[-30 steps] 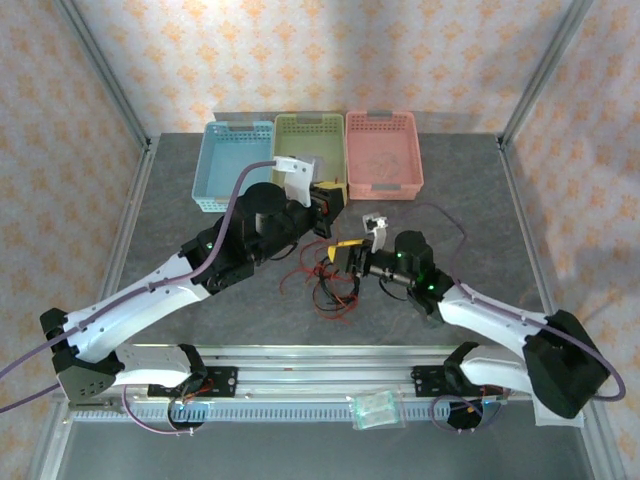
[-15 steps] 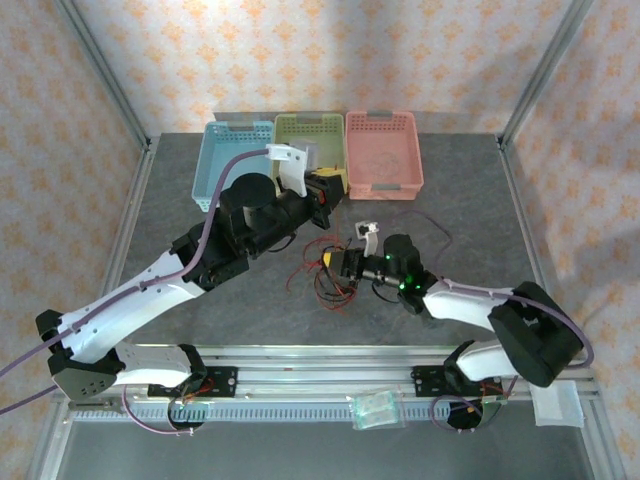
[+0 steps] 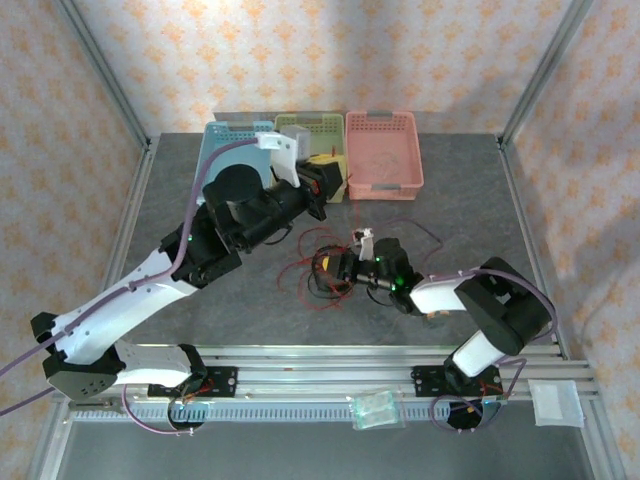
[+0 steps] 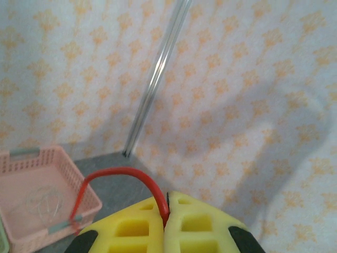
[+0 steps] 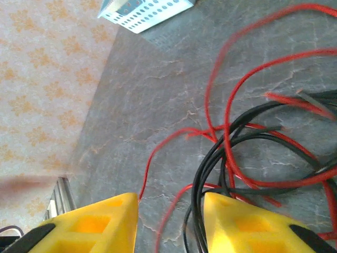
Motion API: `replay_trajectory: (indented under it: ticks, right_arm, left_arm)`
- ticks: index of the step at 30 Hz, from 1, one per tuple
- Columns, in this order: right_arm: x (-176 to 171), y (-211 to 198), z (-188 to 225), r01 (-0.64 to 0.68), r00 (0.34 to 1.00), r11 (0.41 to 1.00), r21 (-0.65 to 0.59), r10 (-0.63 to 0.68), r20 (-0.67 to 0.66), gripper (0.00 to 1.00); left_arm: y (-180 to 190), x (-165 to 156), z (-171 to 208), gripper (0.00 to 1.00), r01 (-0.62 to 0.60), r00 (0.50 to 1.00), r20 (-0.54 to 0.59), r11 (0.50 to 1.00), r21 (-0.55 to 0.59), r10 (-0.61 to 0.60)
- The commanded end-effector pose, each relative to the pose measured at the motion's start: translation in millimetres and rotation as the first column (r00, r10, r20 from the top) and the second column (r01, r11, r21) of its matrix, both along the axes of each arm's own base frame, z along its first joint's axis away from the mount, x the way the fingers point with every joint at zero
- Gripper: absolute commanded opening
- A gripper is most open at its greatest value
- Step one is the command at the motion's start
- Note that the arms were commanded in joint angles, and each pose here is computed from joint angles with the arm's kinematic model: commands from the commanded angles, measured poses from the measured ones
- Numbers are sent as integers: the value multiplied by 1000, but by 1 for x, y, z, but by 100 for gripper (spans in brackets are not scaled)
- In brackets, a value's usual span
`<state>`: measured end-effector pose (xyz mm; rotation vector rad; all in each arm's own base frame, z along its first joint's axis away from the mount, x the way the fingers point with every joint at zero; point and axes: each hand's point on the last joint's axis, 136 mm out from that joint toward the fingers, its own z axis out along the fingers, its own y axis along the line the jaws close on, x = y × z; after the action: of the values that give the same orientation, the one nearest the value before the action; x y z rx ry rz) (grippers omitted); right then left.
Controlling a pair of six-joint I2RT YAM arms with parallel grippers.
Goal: Untangle the cables
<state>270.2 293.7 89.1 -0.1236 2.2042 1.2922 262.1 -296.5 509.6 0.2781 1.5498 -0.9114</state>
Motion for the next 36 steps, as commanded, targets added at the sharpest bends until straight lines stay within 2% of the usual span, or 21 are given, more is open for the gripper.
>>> replay_trajectory:
  ticks: [1, 7, 14, 17, 23, 27, 33, 36]
  right_arm:
    - [6, -1, -6, 32, 999, 999, -9, -32, -3, 37]
    - [7, -1, -10, 41, 999, 999, -14, -42, -13, 37]
    - [7, -3, -3, 41, 999, 998, -40, -41, 2, 37]
    - [8, -8, 17, 56, 998, 997, -52, -54, 41, 39]
    - [17, -32, 69, 169, 975, 980, -105, -150, 166, 45]
    - [23, -50, 104, 273, 940, 958, -82, -248, 232, 51]
    - [27, -62, 140, 344, 906, 938, -36, -322, 274, 58]
    - [27, -67, 151, 363, 894, 931, -25, -341, 292, 59]
  left_arm:
    - [8, -9, 38, 0, 20, 996, 82, 999, -34, -17]
    - [18, -14, 63, 0, 2, 992, 126, 1000, -31, 2]
    - [30, -3, 73, 0, -98, 984, 153, 995, 6, 96]
    - [35, 11, 69, 0, -185, 972, 153, 982, 38, 177]
    - [51, 42, 56, 0, -333, 937, 141, 940, 79, 320]
    - [49, 62, 47, 0, -338, 935, 148, 936, 99, 322]
    - [52, 94, 28, 0, -370, 924, 151, 921, 124, 351]
    - [54, 111, 23, 0, -401, 911, 163, 905, 141, 378]
